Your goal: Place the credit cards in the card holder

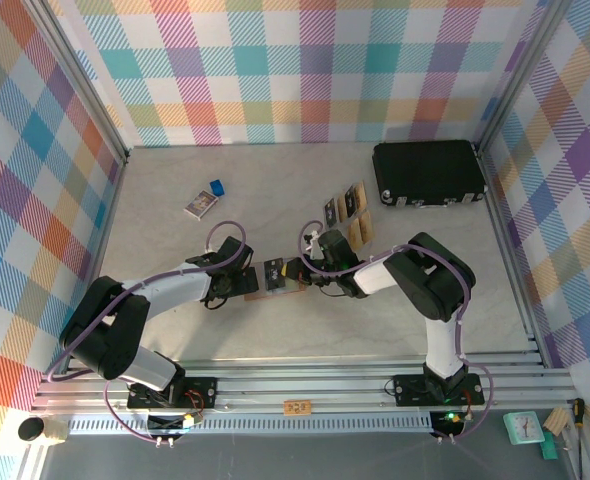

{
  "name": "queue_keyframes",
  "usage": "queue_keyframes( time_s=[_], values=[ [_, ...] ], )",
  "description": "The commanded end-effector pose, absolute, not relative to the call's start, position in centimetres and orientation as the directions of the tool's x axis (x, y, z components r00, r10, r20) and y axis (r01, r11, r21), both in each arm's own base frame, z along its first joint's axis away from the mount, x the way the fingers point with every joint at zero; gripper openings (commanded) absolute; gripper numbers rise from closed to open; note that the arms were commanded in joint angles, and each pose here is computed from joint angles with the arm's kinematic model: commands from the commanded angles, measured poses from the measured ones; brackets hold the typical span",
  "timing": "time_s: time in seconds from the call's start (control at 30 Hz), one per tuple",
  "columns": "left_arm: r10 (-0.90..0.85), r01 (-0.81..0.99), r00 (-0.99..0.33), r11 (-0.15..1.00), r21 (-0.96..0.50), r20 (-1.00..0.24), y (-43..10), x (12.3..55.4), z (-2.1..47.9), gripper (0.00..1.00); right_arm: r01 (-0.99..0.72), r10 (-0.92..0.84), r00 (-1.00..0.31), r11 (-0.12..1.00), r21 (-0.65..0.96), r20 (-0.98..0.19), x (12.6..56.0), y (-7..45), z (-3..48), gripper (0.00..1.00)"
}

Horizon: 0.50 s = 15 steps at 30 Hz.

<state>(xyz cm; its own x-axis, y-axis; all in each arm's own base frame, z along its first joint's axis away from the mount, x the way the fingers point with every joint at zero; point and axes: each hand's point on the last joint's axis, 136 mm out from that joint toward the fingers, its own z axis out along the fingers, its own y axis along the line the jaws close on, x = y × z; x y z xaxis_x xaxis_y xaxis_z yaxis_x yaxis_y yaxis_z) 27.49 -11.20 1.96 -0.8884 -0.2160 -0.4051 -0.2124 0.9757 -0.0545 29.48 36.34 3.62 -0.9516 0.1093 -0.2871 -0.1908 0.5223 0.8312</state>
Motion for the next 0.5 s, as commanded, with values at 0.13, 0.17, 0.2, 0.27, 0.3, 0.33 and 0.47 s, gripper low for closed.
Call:
queue_keyframes(
  time_s=[0.13,0.17,0.2,0.27,0.3,0.33,0.47],
  values=[
    [-0.203,-0.214,-0.908,0.977,-0.012,-0.367,-10.6,26.1,0.6,1.00,-0.196,0.099,-0.954,0.513,0.836,-0.284,28.9,36.5,3.5,0.00],
    [-0.203,-0.214,-0.908,0.977,-0.010,-0.367,-10.5,26.1,0.5,1.00,-0.193,0.100,-0.954,0.515,0.835,-0.282,28.8,36.5,3.4,0.00],
    [-0.202,-0.214,-0.908,0.977,-0.010,-0.367,-10.5,26.1,0.5,1.00,-0.191,0.103,-0.954,0.518,0.834,-0.282,28.8,36.3,3.4,0.00],
    [-0.203,-0.214,-0.909,0.977,-0.010,-0.365,-10.5,26.1,0.5,1.00,-0.186,0.106,-0.954,0.523,0.832,-0.280,28.7,36.1,3.2,0.00],
    [-0.204,-0.215,-0.908,0.977,-0.012,-0.366,-10.6,26.1,0.5,1.00,-0.184,0.108,-0.954,0.525,0.831,-0.280,28.6,36.0,3.2,0.00],
    [-0.204,-0.215,-0.909,0.977,-0.011,-0.364,-10.5,26.0,0.4,1.00,-0.184,0.110,-0.953,0.528,0.829,-0.281,28.6,35.9,3.2,0.00],
    [-0.203,-0.213,-0.909,0.977,-0.012,-0.364,-10.6,26.0,0.4,1.00,-0.181,0.111,-0.953,0.534,0.826,-0.281,28.5,35.7,3.1,0.00]
  ],
)
